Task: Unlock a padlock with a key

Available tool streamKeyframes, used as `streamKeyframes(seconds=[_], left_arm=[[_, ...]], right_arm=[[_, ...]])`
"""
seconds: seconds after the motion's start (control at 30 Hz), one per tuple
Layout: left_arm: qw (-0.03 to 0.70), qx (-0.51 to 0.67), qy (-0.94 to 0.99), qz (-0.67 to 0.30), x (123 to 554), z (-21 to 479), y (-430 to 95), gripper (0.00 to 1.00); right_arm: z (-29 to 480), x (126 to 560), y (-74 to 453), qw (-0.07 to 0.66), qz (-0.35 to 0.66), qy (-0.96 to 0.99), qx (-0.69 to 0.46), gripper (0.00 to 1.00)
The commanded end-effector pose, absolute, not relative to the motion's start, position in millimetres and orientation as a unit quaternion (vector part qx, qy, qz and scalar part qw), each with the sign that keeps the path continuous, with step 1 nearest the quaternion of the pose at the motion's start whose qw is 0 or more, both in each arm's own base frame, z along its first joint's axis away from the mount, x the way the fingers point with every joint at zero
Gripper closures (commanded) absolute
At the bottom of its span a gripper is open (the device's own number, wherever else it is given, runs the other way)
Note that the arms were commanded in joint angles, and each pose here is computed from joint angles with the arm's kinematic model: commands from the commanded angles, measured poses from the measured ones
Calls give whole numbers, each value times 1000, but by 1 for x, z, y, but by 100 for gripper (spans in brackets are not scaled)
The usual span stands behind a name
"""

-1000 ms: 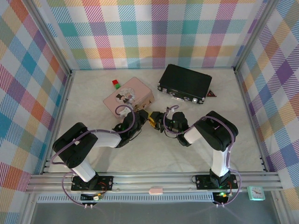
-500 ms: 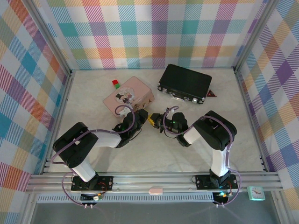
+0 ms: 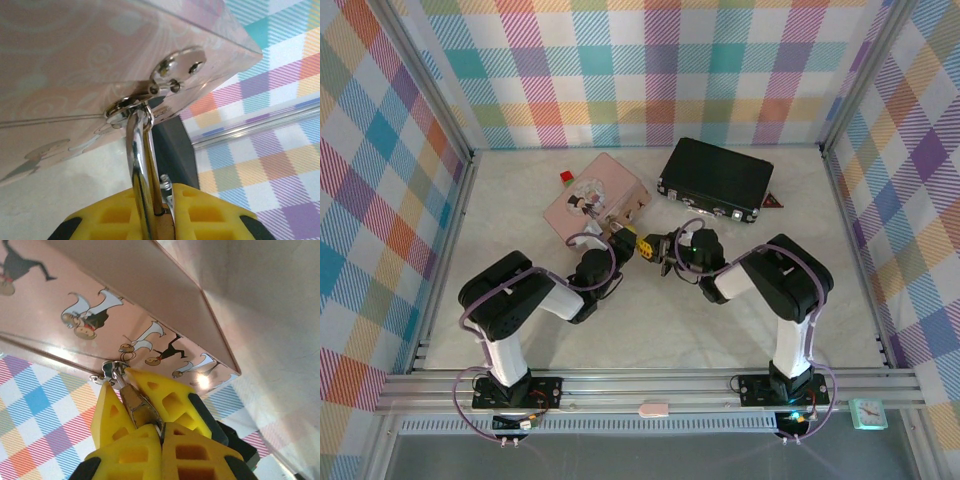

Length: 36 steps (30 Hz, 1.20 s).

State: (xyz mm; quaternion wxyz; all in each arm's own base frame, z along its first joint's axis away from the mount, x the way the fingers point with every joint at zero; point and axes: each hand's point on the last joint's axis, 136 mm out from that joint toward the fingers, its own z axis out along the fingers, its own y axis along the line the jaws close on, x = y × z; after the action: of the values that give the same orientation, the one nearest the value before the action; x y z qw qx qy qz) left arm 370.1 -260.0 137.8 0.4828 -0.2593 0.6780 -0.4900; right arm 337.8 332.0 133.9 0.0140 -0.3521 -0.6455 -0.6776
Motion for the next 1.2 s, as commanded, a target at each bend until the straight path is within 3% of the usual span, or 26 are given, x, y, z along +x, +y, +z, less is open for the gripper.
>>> streamKeyframes(seconds=[0.0,0.27,0.6,0.93,1.17], left_arm=[[461,-175,713,-499,345,121,-288,100],[455,-185,721,-489,346,109,-286,100],[457,-199,721,-482,355,105,-286,100],[436,-222,755,-437,356,96,-271,100],[402,-215,777,-434,348,87,-276,100]], right_arm=[[270,373,312,34,-804,-461,-374,100],[270,384,318,59,-805,-441,-393,100],[215,382,325,41,-769,-515,-376,99],[124,368,313,-61,-683,-667,-292,74],[98,349,292,-95,-610,-753,-229,62]])
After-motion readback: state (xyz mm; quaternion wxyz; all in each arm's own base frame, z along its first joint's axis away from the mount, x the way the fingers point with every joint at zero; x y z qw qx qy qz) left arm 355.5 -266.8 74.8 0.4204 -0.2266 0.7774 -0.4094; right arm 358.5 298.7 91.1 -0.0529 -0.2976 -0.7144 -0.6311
